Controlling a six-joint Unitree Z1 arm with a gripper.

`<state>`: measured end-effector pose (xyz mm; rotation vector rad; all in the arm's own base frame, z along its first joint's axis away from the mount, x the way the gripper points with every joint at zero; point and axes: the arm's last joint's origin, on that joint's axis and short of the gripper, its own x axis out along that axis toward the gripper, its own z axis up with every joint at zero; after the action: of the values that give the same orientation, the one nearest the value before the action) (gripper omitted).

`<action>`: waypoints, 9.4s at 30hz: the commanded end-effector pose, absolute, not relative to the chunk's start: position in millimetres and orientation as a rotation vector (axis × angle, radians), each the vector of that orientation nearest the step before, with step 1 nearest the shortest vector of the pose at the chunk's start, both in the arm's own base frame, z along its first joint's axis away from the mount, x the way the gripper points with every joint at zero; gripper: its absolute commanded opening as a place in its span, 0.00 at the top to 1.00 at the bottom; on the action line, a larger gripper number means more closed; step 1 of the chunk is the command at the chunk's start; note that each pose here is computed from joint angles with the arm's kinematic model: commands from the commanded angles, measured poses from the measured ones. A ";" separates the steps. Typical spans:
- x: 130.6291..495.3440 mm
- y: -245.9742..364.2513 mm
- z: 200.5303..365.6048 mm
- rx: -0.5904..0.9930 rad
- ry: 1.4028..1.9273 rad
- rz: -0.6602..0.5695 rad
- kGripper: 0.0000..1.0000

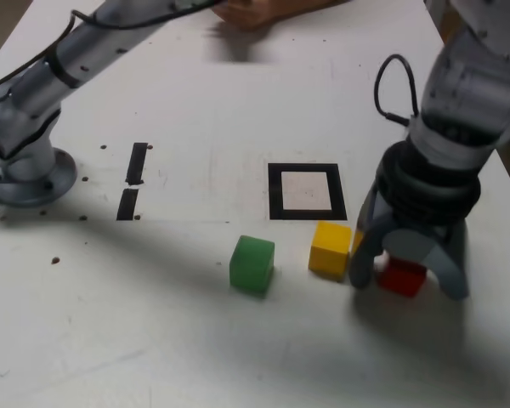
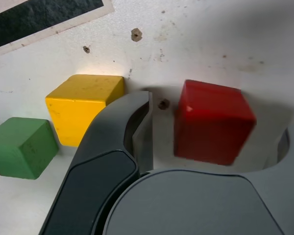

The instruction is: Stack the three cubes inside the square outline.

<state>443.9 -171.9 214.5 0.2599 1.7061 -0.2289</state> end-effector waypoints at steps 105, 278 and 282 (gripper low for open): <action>343.3 -47.7 208.6 0.149 1.598 -0.147 0.15; 346.5 -47.7 255.7 0.213 1.613 -0.233 0.89; 348.6 -48.6 249.5 0.202 1.605 -0.243 0.83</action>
<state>348.1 -48.9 252.5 0.2056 1.6007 -0.2403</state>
